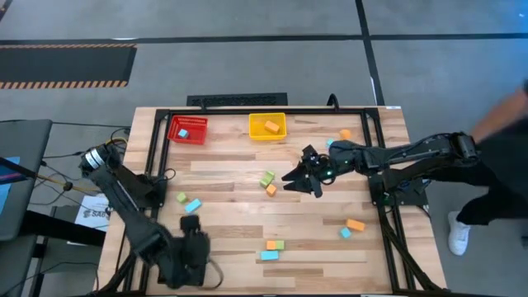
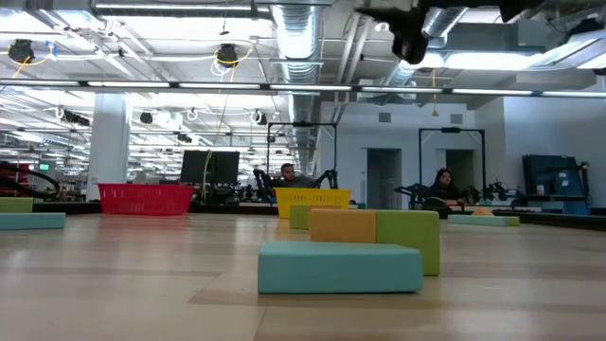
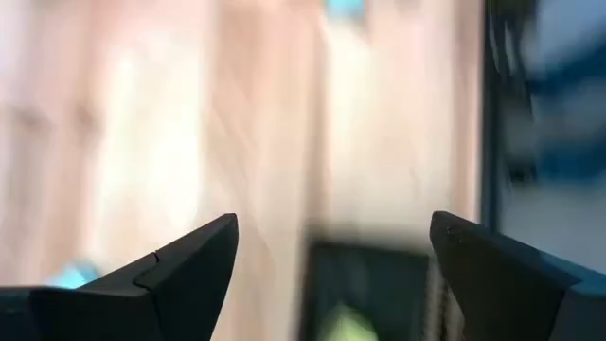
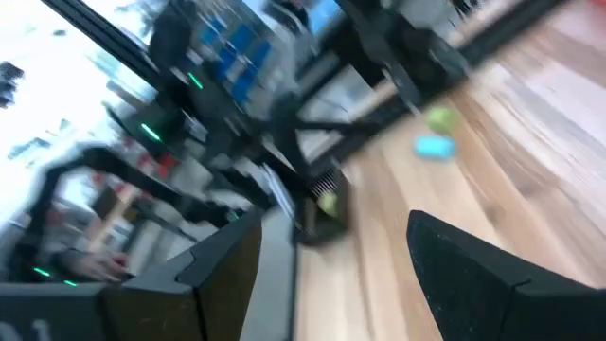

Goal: Sort & place blocks by color
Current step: Put the wooden blue block into the red bin

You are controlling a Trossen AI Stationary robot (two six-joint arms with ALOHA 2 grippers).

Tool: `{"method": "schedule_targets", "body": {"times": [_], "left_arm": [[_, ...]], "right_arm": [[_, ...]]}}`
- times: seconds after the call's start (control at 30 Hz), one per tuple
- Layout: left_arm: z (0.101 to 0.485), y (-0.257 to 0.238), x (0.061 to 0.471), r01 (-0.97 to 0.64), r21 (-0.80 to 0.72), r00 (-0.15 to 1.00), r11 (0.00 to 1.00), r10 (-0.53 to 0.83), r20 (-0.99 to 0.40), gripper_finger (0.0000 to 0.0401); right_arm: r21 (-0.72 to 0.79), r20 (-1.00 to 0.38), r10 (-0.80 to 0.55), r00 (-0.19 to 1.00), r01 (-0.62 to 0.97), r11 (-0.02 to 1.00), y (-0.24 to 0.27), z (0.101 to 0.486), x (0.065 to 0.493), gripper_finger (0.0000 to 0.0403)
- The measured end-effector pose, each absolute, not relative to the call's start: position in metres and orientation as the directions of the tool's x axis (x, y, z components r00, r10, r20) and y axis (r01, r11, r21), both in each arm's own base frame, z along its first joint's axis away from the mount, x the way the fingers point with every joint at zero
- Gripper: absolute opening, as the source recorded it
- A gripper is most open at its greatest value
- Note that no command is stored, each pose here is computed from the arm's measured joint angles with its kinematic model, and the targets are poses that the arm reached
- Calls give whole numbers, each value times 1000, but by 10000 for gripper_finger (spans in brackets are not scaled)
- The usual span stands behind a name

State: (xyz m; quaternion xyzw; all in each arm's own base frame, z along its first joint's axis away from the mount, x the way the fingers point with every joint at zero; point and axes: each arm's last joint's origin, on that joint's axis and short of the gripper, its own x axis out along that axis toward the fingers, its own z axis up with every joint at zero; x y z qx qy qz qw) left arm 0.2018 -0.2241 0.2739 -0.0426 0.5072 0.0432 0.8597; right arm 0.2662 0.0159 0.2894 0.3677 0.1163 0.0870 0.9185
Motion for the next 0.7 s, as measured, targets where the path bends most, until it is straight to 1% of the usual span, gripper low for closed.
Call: {"method": "schedule_targets", "body": {"times": [0.07, 0.2, 0.3, 0.37, 0.43, 0.5, 0.57, 0.7], "left_arm": [[283, -210, 215, -178, -1, 583, 984, 105, -806, 328], [299, -177, 245, -250, 60, 691, 966, 222, -688, 319], [301, -155, 263, -257, 55, 746, 965, 234, -624, 315], [296, -140, 270, -241, 32, 767, 970, 210, -606, 313], [285, -125, 273, -220, 16, 777, 975, 185, -601, 311], [275, -109, 271, -228, 5, 787, 974, 187, -588, 309], [269, -95, 269, -256, -36, 816, 966, 196, -544, 308], [270, -71, 262, -289, -147, 891, 946, 209, -404, 307]], "right_arm": [[688, -224, 244, 944, -24, 725, 16, 282, 265, 286], [659, -404, 202, 892, 130, 740, 15, 265, 259, 286], [596, -553, 130, 823, 282, 752, 12, 252, 252, 286], [514, -669, 61, 741, 401, 759, 10, 249, 245, 286], [418, -756, -13, 654, 499, 759, 6, 250, 238, 286], [332, -815, -74, 574, 568, 753, -1, 250, 231, 286], [283, -840, -107, 532, 597, 751, -9, 251, 227, 286], [301, -841, -85, 535, 592, 748, -23, 251, 227, 286]]}}
